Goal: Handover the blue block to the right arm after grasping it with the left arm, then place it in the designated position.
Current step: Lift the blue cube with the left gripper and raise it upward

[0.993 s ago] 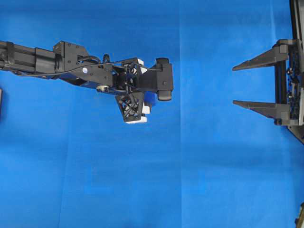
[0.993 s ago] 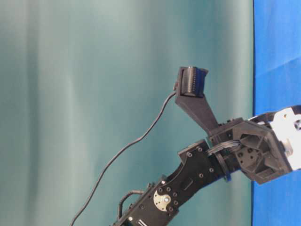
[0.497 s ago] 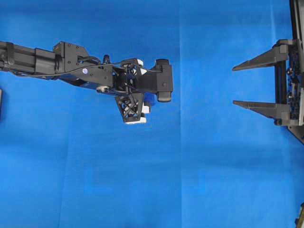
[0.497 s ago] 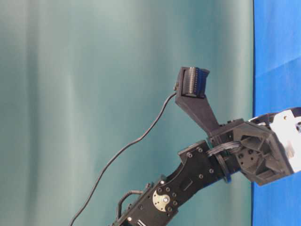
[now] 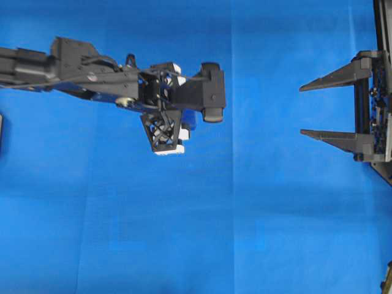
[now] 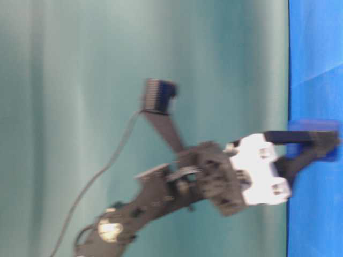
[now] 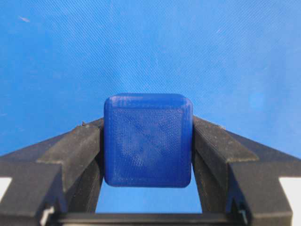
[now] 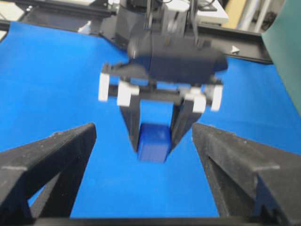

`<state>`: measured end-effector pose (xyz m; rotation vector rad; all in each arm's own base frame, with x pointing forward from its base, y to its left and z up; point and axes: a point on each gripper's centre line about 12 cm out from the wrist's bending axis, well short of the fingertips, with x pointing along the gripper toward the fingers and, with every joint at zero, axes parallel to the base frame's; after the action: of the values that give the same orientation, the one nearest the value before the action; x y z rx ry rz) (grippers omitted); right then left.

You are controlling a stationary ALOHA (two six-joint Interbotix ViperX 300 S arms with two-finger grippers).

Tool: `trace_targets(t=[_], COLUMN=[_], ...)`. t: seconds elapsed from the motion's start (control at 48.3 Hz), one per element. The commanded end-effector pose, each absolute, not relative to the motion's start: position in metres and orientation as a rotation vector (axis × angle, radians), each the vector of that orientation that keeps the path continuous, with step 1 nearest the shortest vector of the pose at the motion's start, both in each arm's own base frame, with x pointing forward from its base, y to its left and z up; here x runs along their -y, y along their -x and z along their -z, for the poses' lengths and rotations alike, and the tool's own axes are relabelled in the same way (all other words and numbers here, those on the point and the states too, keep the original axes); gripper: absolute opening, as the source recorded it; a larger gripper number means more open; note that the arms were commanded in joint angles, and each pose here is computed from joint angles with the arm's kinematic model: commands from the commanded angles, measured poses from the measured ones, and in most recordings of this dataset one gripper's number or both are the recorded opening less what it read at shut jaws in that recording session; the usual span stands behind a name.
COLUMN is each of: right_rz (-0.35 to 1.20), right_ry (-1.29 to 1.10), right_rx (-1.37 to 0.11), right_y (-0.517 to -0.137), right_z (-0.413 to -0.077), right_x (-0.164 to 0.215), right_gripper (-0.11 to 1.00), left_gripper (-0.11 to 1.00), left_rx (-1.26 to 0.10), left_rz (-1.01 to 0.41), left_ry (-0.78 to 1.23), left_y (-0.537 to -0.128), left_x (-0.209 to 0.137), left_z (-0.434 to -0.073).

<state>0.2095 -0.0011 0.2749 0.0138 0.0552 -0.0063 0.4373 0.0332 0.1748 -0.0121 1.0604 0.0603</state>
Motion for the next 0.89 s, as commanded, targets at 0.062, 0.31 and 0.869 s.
trace_targets(t=[0.062,0.31,0.869], right_rz=[0.010,0.010,0.010], right_ry=[-0.015,-0.015,-0.015], right_rx=[-0.034,-0.034,-0.031], right_y=[-0.212,-0.212,-0.212], right_z=[-0.283,-0.283,-0.284], right_x=[0.002,0.002,0.002], right_gripper=[0.96,0.96,0.96], left_gripper=[0.46,0.46,0.46], left_rx=[-0.972,-0.941,-0.910], left_rz=[-0.061,-0.064,-0.058], left_ry=[0.004,0.004,0.000], left_y=[-0.437,-0.435,-0.430], left_x=[-0.032,-0.032,-0.028], left_z=[-0.233,-0.280,-0.312])
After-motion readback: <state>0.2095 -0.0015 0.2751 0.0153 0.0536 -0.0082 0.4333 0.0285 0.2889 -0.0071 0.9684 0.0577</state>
